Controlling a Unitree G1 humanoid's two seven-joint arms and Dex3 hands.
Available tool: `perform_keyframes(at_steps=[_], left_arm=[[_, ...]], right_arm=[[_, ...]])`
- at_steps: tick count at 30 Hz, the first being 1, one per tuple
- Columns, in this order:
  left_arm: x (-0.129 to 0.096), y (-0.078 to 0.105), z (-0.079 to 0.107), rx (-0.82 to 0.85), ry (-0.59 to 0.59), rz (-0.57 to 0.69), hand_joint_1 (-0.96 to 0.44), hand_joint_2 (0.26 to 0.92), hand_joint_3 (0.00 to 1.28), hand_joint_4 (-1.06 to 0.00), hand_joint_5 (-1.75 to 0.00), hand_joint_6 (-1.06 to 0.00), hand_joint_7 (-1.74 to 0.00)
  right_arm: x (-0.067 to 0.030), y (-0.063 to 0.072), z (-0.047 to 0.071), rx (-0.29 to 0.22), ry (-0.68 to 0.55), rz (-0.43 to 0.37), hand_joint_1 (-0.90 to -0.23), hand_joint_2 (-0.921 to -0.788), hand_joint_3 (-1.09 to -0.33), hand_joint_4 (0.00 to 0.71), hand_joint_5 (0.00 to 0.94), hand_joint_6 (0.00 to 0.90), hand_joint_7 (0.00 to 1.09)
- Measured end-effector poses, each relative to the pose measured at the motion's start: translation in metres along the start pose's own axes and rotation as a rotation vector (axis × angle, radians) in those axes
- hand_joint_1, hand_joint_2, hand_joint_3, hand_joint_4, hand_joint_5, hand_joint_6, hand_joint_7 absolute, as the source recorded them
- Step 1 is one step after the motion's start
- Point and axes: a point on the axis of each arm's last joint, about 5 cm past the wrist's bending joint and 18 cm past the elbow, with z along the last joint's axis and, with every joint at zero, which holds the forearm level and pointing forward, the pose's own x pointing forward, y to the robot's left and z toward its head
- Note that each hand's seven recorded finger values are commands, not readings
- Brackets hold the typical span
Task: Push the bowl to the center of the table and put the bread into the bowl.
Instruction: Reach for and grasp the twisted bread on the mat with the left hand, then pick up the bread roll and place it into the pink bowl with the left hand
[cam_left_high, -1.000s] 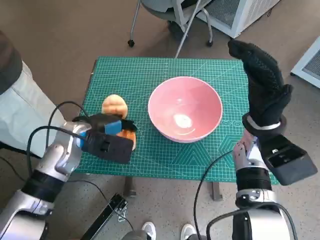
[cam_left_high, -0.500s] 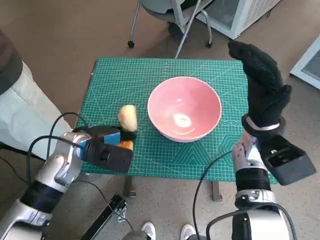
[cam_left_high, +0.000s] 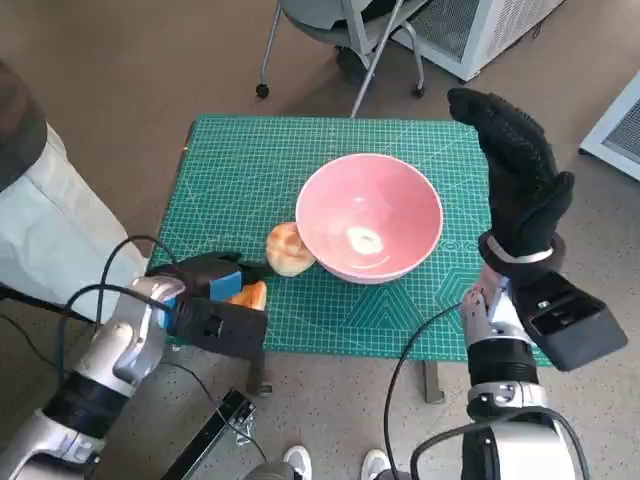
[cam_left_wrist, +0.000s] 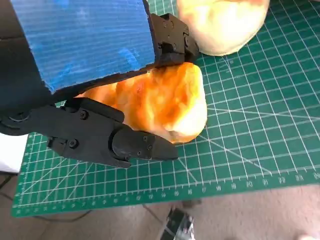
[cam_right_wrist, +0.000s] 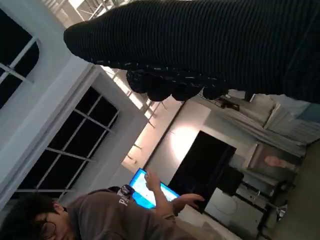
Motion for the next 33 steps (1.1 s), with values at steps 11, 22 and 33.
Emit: perform_keyframes(at_steps=[11, 22, 33], left_arm=[[0.002, -0.017, -0.004, 0.046, -0.038, 0.185, -0.02, 0.91, 0.1, -0.63, -1.24, -0.6, -0.94], [0.003, -0.015, -0.018, -0.003, -0.086, 0.285, 0.0, 0.914, 0.07, -0.67, -1.23, -0.67, -1.09], [-0.016, 0.019, -0.026, -0.119, -0.059, 0.438, 0.0, 0.92, 0.06, -0.69, -1.2, -0.64, -1.12]], right_arm=[[-0.001, 0.001, -0.001, 0.014, 0.005, 0.004, -0.625, -0.921, -0.702, 0.376, 0.001, 0.057, 0.79], [-0.0016, 0.003, -0.001, 0.021, 0.009, 0.003, -0.62, -0.921, -0.696, 0.366, 0.0, 0.05, 0.8], [-0.0036, 0.003, -0.002, 0.03, 0.031, 0.002, -0.622, -0.921, -0.679, 0.36, 0.0, 0.045, 0.8]])
